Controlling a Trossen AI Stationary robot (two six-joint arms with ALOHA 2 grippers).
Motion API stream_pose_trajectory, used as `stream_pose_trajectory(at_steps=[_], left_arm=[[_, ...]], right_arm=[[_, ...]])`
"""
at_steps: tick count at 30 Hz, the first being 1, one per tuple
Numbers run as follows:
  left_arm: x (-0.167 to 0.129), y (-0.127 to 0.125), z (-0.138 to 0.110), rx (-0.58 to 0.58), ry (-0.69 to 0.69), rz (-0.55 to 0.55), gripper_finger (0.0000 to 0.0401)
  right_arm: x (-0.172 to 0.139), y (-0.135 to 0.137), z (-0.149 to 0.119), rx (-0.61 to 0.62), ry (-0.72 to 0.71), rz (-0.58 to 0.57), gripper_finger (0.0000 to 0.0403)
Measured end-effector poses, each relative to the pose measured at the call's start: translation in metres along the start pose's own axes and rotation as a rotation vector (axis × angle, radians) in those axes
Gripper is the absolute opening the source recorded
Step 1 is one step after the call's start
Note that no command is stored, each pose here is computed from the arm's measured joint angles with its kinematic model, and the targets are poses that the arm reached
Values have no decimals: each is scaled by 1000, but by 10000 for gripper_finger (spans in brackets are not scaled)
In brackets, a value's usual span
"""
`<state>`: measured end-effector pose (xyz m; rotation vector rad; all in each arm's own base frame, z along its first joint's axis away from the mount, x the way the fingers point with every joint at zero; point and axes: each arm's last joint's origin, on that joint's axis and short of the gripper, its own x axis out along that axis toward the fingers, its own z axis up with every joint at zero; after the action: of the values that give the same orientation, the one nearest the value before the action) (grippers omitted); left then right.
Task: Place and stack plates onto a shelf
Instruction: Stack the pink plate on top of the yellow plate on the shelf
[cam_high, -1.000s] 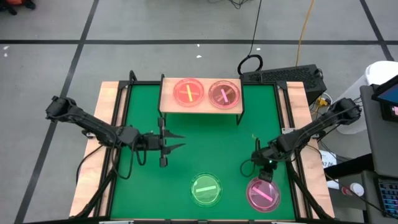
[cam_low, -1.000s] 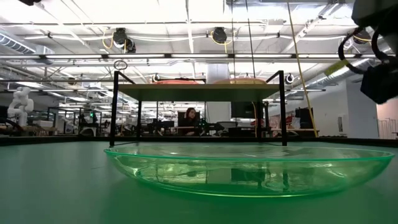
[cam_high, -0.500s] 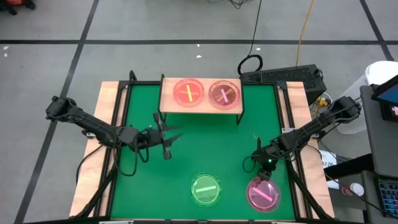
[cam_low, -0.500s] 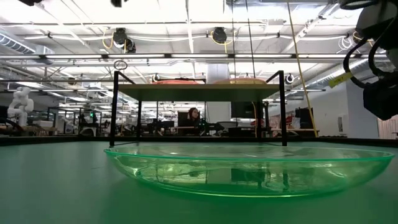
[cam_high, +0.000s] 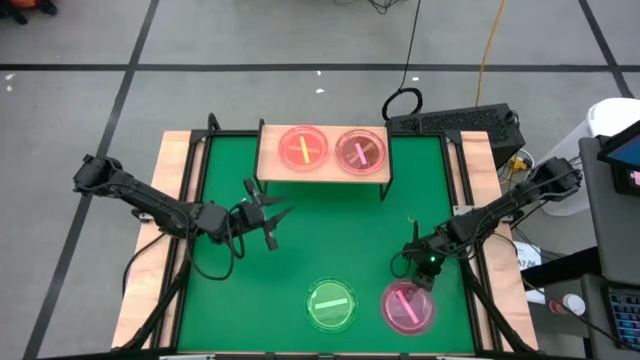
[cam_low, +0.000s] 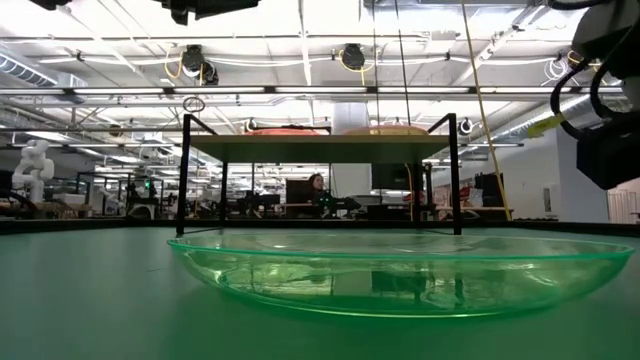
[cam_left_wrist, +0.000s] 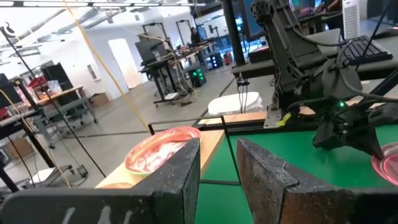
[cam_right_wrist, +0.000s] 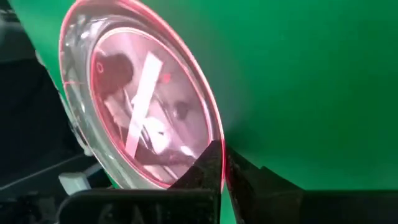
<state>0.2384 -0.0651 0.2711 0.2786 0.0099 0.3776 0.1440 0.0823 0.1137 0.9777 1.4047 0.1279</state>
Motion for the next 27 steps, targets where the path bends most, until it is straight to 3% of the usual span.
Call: stream_pose_trajectory(at_steps=[7, 10, 12, 18, 27], left_arm=[[0, 0, -1, 5, 8, 4, 113], [-2, 2, -6, 59, 82, 47, 113], [-6, 6, -10, 76, 140, 91, 113], [-15, 20, -8, -29, 185, 118, 113], [-18, 22, -10, -61, 206, 118, 113]], right_arm=[[-13, 7, 7, -17, -109, 90, 0], [-26, 9, 13, -37, -204, 145, 0], [-36, 12, 20, -61, -300, 195, 0], [-87, 37, 49, -248, -661, 292, 0], [-171, 79, 107, -418, -1109, 99, 0]])
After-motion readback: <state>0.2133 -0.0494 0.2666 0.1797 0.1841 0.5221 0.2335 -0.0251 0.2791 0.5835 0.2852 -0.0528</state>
